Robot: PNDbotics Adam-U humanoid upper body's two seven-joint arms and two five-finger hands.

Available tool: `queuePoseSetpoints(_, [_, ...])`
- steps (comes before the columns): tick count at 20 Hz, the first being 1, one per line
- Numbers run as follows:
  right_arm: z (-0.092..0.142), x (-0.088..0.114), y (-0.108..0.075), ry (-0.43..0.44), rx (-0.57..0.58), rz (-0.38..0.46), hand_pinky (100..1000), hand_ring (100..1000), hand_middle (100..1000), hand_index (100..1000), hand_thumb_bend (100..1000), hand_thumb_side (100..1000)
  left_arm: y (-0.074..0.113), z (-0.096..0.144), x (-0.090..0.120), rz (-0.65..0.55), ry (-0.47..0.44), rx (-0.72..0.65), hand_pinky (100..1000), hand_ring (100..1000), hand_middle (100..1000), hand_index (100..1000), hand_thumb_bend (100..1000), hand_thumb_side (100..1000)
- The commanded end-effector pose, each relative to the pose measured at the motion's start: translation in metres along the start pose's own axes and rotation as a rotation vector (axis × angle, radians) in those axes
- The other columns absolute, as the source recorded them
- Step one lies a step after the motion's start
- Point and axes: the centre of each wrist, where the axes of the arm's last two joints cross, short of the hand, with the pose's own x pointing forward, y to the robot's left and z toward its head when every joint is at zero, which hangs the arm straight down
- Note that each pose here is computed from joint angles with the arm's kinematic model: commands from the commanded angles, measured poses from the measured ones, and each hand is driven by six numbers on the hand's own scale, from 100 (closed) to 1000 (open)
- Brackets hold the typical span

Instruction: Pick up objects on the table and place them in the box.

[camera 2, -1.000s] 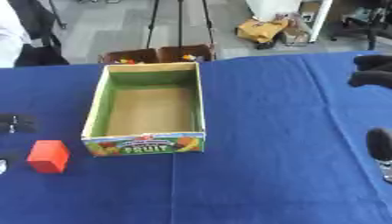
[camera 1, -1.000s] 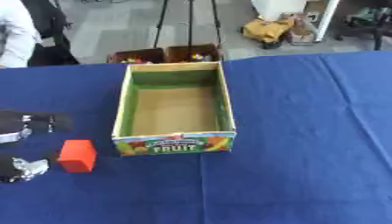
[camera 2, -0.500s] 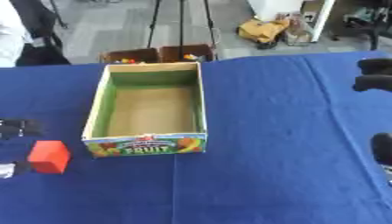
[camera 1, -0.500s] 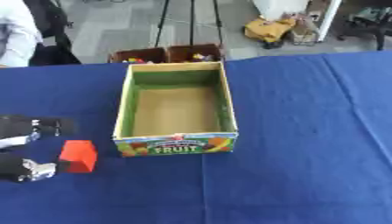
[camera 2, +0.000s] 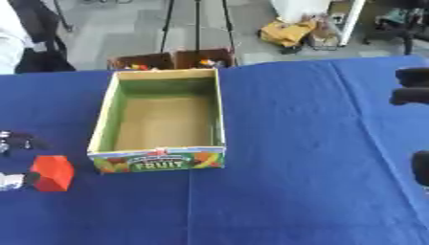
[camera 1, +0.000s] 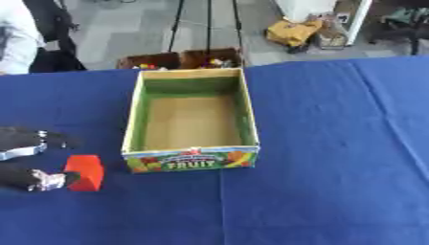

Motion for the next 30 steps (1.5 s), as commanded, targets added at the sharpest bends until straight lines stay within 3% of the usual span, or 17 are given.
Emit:
queuePoseSetpoints(1, [-0.007,0.001,-0.005,-0.028,-0.01,0.006,662,752,531,739,337,1000,0.007,0.004,-0.008,-0.102,-0.043,-0.087,738,893,899,1000,372,1000])
queuePoseSetpoints(23, [-0.005,0.002,-0.004,-0.014,-0.018,0.007,664,753,510,725,345,1000,-0.003,-0.008,-0.014,-0.183,-0.049,-0.159,730,904,938,1000,328,1000])
queuePoseSetpoints(30, [-0.005,0.002,-0.004,-0.008,-0.023,0.011,664,753,505,722,347,1000,-0.003,-0.009,-0.013,-0.193,-0.043,-0.161,694,879,917,1000,214,1000])
